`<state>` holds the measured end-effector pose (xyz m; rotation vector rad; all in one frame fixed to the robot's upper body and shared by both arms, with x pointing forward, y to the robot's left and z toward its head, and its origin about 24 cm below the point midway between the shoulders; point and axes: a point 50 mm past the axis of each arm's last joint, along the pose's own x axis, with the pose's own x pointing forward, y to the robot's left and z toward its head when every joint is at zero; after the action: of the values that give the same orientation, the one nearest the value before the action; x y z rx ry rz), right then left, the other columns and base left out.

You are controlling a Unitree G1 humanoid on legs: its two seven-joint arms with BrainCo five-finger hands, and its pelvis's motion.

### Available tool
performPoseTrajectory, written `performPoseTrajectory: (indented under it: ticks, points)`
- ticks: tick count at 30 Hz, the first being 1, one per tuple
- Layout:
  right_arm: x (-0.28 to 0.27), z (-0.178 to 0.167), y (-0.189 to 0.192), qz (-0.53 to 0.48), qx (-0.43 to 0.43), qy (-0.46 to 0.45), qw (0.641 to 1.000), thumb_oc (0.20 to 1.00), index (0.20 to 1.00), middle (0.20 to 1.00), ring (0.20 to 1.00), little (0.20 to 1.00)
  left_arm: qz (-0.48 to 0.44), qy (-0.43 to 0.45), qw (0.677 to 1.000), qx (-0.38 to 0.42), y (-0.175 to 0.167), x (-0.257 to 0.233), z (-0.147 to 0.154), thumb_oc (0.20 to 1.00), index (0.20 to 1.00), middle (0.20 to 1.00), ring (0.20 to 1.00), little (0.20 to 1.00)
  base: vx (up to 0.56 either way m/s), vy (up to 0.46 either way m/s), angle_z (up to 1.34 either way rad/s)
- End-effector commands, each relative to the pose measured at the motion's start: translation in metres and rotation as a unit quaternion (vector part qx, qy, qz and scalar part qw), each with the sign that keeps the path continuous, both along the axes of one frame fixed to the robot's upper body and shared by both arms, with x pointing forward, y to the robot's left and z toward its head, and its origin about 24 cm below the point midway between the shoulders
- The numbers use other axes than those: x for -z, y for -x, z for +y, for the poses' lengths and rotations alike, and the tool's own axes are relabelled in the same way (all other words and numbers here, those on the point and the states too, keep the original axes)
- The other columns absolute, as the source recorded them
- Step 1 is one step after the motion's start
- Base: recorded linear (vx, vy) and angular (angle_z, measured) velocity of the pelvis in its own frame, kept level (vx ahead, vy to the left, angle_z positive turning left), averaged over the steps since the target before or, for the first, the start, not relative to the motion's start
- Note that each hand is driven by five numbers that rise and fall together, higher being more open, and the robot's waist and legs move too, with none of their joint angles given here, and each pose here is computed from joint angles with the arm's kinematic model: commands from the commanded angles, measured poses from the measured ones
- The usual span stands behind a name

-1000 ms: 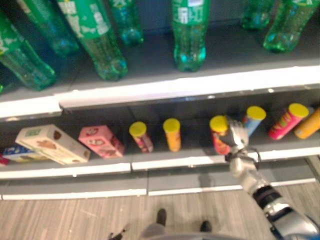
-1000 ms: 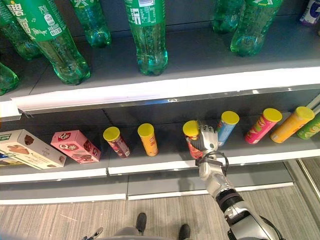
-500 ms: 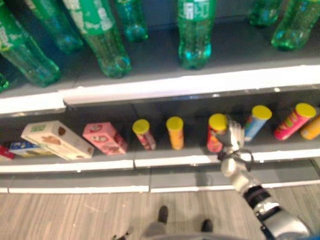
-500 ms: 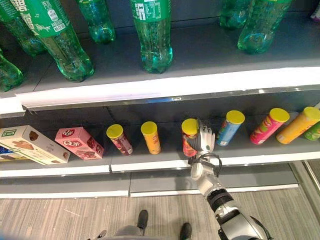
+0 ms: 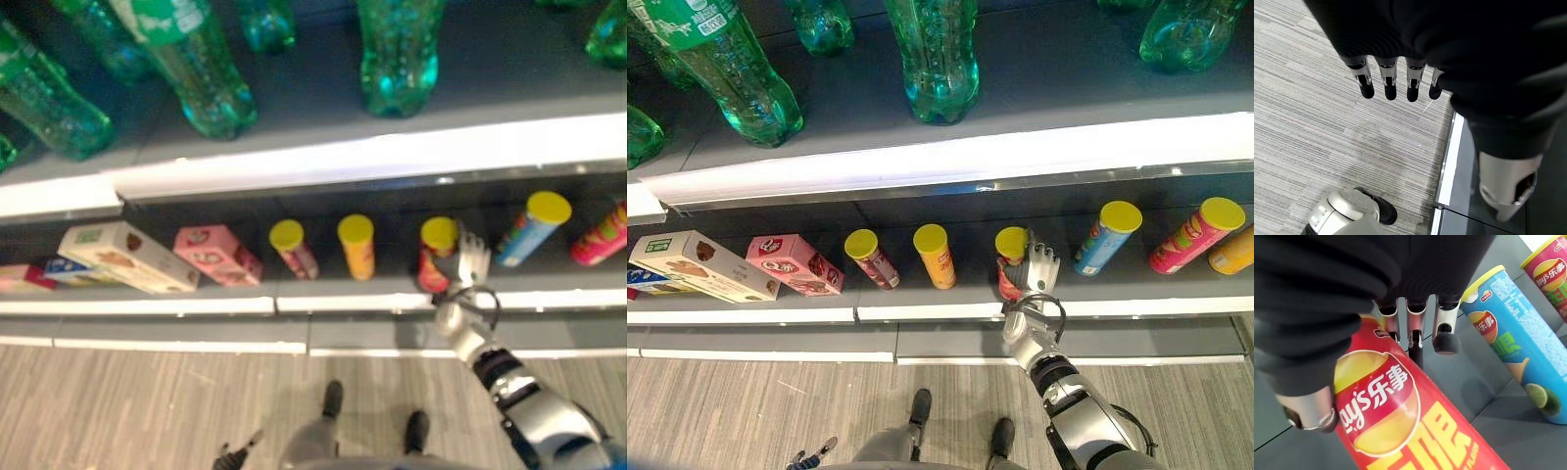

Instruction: Put the goods on the table back onto the shelves and tidy them up.

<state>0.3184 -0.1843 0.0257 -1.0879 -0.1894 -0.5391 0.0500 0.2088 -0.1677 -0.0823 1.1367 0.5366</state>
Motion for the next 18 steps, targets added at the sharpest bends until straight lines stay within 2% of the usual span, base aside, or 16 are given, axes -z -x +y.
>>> performPoseTrajectory:
  ticks: [1,12,18]
  points:
    - [-0.028,-0.003,-0.014,-0.07,0.016,-0.023,0.997,0.2,0.2,0.2,0.2,0.2,-0.002,-0.025,0.999,0.041,-0.016,-0.002,0.006,1.0,1.0,1.0,1.0,1.0,0.0,0.0,0.0]
    - [-0.026,-0.014,-0.015,-0.076,0.066,-0.054,0.993,0.2,0.2,0.2,0.2,0.2,0.0,-0.025,0.998,0.058,-0.016,-0.002,0.004,1.0,1.0,1.0,1.0,1.0,0.0,0.0,0.0]
    - [-0.022,-0.01,-0.014,-0.071,0.062,-0.066,0.993,0.2,0.2,0.2,0.2,0.2,0.004,-0.025,0.998,0.062,-0.014,-0.001,0.003,1.0,1.0,1.0,1.0,1.0,0.0,0.0,0.0]
